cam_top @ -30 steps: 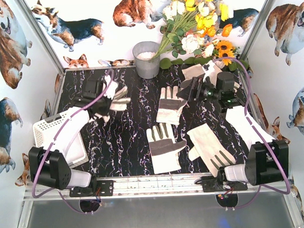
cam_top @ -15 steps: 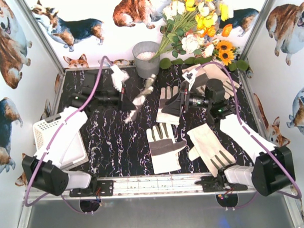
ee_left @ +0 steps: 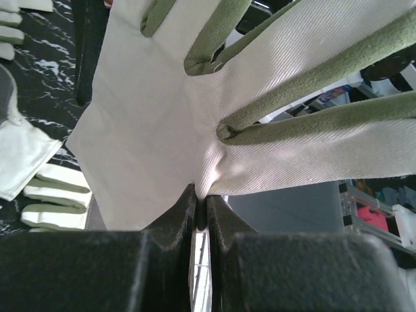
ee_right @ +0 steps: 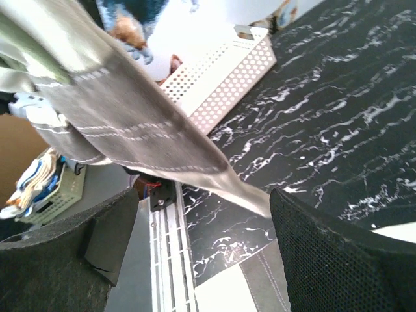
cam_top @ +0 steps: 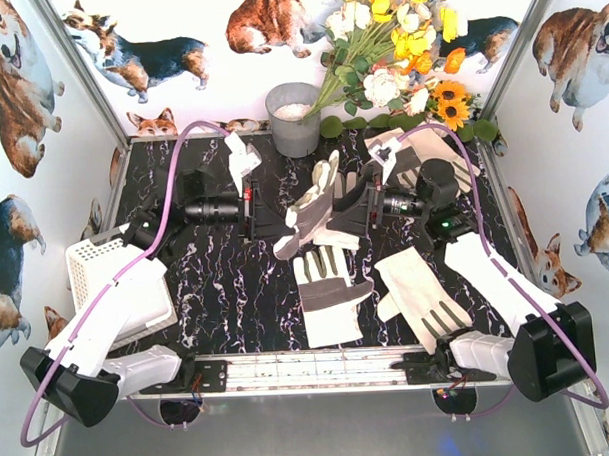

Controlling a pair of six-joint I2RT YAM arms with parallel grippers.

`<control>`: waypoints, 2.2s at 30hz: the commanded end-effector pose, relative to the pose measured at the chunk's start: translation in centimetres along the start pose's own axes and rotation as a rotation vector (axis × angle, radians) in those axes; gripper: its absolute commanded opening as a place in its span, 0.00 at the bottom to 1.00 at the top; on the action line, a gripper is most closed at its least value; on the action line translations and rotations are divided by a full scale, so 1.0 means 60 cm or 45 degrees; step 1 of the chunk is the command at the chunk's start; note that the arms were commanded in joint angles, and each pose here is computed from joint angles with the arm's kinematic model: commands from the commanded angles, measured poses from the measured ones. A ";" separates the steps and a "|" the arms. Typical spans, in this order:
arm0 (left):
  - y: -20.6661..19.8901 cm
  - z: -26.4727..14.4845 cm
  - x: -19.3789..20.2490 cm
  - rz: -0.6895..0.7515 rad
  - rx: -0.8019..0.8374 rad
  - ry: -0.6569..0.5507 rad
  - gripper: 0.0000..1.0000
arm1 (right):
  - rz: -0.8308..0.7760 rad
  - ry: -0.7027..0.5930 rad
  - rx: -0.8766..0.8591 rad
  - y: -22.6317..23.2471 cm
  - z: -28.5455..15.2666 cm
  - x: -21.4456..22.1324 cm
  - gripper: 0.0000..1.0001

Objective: Put the gloves into the storage basket
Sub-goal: Pair the glove with the glove.

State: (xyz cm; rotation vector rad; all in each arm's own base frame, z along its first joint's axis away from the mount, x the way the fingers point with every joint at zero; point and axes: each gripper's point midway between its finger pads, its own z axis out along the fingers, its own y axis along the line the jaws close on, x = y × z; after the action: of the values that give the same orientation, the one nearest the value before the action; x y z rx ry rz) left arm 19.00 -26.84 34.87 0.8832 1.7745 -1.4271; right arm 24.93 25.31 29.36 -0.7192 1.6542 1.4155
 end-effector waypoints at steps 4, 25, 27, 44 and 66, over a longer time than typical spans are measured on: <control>-0.037 0.019 0.017 -0.013 0.152 0.033 0.00 | -0.178 -0.047 -0.170 0.069 -0.010 -0.042 0.84; 0.059 0.027 0.035 -0.089 -0.131 -0.096 0.23 | 0.167 0.001 -0.030 0.057 0.007 -0.013 0.00; 0.061 0.035 0.036 -0.134 -0.091 -0.176 0.45 | 0.250 -0.003 0.075 0.034 0.015 0.004 0.00; 0.121 0.037 0.116 -0.256 -0.169 -0.220 0.77 | 0.696 0.047 0.326 -0.074 0.057 0.110 0.00; 0.256 -0.044 0.184 -0.820 -0.920 -0.462 0.00 | 0.129 0.267 0.631 -0.079 0.103 0.137 0.87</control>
State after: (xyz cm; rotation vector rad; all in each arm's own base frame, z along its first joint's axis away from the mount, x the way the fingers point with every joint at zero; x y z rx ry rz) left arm 24.40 -22.78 18.86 0.0069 2.1193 -1.1142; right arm 24.33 31.18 16.95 -0.4449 2.2603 1.1281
